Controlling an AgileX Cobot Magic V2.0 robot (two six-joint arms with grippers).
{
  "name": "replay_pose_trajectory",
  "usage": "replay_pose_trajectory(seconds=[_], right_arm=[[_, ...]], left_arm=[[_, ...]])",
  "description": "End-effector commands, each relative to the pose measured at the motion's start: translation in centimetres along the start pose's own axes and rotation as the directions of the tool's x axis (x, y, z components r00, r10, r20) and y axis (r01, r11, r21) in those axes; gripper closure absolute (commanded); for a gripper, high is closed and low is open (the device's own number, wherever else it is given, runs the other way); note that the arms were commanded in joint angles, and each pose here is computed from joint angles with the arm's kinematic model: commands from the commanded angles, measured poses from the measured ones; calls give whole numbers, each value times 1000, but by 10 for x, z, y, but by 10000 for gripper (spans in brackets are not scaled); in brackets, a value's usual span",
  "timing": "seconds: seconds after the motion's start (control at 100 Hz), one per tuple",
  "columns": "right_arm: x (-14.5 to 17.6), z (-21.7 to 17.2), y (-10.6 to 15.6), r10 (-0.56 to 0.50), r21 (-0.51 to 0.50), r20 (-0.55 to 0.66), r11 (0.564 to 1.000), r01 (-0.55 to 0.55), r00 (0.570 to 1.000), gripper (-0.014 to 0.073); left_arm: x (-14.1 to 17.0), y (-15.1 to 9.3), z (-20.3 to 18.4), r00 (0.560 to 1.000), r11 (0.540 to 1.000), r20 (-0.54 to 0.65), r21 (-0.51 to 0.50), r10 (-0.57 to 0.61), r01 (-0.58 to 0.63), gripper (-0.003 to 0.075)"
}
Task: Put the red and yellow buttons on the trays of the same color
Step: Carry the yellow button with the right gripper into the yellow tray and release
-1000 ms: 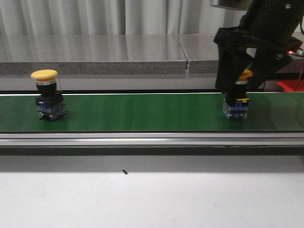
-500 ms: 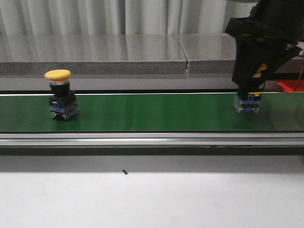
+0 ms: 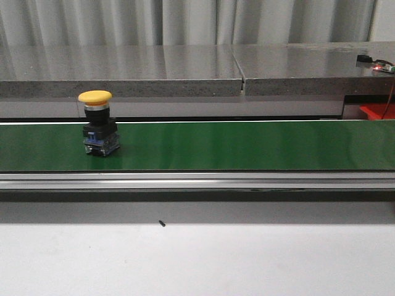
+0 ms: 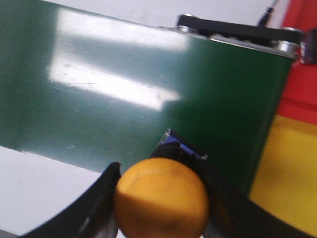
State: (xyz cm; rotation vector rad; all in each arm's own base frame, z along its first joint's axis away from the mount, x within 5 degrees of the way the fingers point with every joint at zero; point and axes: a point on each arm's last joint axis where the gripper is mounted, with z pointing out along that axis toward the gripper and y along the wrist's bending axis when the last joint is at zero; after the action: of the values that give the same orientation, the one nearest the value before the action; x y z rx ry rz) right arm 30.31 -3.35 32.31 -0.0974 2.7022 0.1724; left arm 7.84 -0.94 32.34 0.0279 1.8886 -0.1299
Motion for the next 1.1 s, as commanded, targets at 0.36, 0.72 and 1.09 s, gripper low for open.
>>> replay_pose_trajectory(seconds=[0.36, 0.72, 1.09], right_arm=[[7, -21, -86, 241, 131, 152, 956, -261, 959, 256], [9, 58, -126, 332, 121, 2, 936, -330, 943, 256], [11, 93, -139, 365, 112, -27, 926, -360, 931, 256]], left_arm=[[-14, -1, -3, 996, 1000, 90, 9, -12, 11, 741], [-14, -1, -3, 996, 1000, 90, 9, -12, 11, 741], [-14, -1, -3, 996, 1000, 90, 9, -12, 11, 741]])
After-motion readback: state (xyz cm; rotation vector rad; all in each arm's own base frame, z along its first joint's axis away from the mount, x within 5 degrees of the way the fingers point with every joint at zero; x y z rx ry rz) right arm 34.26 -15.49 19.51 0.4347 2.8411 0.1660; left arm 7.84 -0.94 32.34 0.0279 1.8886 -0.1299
